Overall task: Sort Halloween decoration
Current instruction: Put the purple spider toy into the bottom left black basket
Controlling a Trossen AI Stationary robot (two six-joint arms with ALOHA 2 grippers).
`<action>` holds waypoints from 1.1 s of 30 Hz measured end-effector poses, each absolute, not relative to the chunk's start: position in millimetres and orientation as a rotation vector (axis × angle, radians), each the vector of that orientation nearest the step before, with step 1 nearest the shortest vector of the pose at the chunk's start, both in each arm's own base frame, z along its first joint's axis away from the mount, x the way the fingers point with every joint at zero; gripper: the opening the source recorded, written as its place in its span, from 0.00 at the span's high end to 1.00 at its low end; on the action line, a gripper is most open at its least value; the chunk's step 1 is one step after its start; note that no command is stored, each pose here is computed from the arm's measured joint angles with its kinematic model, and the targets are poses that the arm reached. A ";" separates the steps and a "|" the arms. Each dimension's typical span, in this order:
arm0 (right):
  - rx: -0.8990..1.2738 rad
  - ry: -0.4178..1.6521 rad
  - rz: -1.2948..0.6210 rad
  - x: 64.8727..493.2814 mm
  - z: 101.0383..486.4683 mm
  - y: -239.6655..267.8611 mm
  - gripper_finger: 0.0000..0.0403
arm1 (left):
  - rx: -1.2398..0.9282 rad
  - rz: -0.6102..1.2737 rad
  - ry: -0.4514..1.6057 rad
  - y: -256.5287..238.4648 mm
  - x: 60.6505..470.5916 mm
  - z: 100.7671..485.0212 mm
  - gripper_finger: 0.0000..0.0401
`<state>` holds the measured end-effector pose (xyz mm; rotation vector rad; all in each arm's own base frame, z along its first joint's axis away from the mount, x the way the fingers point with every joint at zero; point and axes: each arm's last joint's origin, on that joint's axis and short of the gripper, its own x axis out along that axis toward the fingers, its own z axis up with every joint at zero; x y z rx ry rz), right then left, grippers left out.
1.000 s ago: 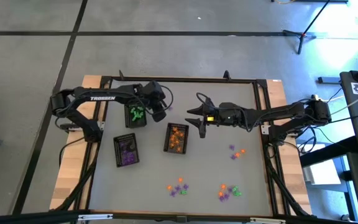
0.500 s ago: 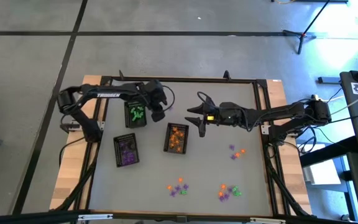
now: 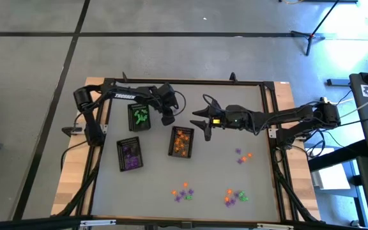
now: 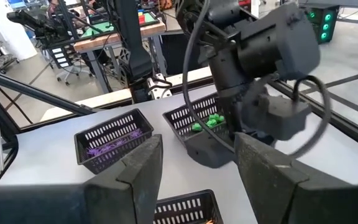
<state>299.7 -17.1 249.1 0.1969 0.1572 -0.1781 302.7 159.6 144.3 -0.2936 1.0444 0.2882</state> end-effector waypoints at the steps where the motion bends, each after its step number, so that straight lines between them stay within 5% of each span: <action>1: 0.197 0.158 -0.179 299.7 249.1 -17.1 0.51 | -0.290 0.288 1.043 160.0 306.2 144.8 0.73; 14: 0.196 0.168 -0.177 299.5 248.1 -17.1 0.51 | -0.263 0.334 1.225 164.1 331.8 120.6 0.73; 19: 0.195 0.173 -0.178 299.4 247.6 -17.1 0.51 | -0.250 0.342 1.228 161.7 332.1 122.1 0.82; 24: 0.195 0.174 -0.177 299.4 247.6 -17.0 0.51 | -0.247 0.337 1.217 162.3 335.7 132.5 0.98; 33: 0.194 0.202 -0.180 298.9 244.9 -17.0 0.51 | -0.129 0.394 1.289 151.3 342.5 183.1 1.00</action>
